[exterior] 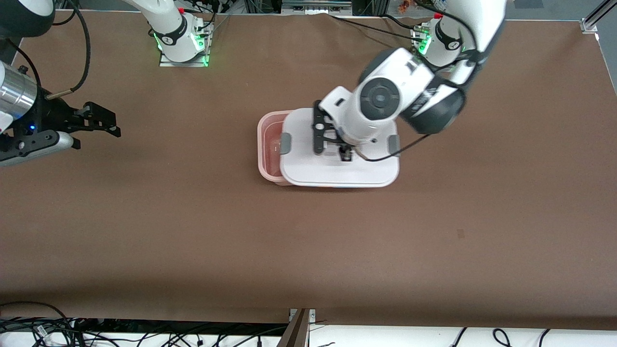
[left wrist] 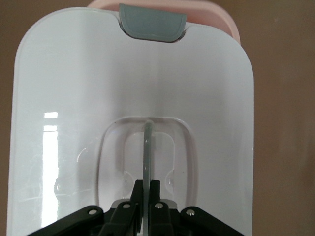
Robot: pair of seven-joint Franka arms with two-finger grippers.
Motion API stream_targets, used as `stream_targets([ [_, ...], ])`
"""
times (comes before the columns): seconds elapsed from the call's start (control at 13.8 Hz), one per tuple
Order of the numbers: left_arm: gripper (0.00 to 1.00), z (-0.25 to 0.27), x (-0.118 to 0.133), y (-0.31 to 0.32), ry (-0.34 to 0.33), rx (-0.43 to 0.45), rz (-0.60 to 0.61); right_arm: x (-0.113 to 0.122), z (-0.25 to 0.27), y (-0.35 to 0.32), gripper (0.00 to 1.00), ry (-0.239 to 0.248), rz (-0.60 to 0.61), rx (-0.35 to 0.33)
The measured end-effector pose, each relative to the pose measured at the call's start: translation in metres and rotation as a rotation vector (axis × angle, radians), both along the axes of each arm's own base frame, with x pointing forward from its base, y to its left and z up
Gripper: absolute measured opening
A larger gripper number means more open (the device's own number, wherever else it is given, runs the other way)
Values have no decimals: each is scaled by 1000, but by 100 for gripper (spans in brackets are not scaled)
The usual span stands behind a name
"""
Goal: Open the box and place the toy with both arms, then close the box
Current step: 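Carry the lid with the left gripper back over the box while the right gripper withdraws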
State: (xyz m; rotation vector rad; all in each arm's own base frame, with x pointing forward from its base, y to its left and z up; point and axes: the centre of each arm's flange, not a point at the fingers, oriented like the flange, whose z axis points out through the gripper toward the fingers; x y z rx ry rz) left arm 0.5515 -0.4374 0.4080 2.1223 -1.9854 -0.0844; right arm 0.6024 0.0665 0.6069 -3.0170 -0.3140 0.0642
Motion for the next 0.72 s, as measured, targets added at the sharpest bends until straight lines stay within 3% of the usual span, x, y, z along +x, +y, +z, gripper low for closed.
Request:
stream_targets([
  [0.36,7,-48,-26,-59,6,-23,84,-24,1,-25,100,24,-50,-79],
  [0.72,7,-58,-32,-65,23,-4,105,-34,-18,-34,100,33,-61,-77],
])
